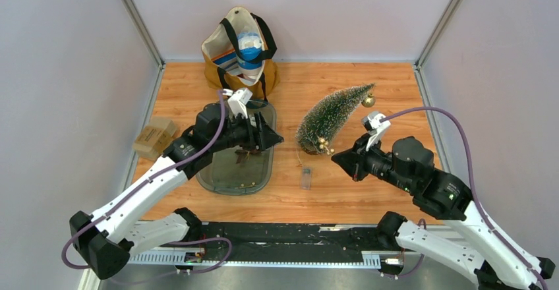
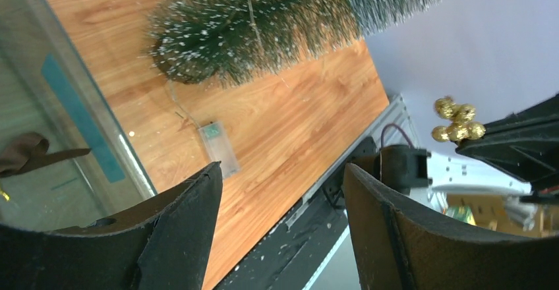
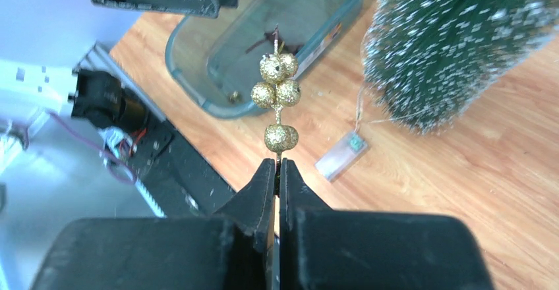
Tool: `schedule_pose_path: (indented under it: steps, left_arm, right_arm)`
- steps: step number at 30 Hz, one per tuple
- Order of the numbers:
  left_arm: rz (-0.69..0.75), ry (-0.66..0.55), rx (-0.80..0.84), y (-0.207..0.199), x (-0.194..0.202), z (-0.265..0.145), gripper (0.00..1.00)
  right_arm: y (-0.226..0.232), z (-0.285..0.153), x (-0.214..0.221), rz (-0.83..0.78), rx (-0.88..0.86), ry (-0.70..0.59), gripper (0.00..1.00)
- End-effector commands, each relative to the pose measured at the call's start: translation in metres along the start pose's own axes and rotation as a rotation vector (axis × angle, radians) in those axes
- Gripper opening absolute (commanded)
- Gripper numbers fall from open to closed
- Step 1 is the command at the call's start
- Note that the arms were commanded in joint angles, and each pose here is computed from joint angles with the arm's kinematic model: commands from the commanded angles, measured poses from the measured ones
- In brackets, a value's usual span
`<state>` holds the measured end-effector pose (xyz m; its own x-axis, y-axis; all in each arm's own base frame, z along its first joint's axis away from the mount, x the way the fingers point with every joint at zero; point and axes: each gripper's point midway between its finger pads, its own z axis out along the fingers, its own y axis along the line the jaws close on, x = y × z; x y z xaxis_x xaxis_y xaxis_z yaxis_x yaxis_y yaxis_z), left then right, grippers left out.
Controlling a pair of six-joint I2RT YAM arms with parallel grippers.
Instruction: Decorate the small christmas tree
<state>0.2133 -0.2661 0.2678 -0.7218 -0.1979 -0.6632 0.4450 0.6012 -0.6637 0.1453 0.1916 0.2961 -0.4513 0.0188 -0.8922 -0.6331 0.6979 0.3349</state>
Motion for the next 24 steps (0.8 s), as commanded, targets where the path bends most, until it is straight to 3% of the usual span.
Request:
schedule_pose_path:
  steps: [1, 9, 13, 20, 24]
  left_arm:
    - [0.175, 0.023, 0.196, -0.044, -0.011, -0.004, 0.75]
    - [0.332, 0.141, 0.421, -0.077, 0.006, -0.014, 0.73]
    - [0.340, 0.266, 0.539, -0.086, 0.030, -0.019, 0.67]
    - [0.374, 0.368, 0.663, -0.091, 0.054, -0.032, 0.62]
    - [0.373, 0.415, 0.709, -0.094, 0.060, -0.035, 0.50]
  right_arm:
    - [0.021, -0.006, 0.033, -0.058, -0.152, 0.221, 0.00]
    - [0.054, -0.012, 0.034, -0.076, -0.342, 0.285, 0.01]
    - [0.058, -0.011, 0.035, -0.082, -0.370, 0.301, 0.01]
    - [0.066, -0.010, 0.042, -0.074, -0.429, 0.343, 0.01]
    - [0.067, -0.007, 0.041, -0.079, -0.435, 0.332, 0.02]
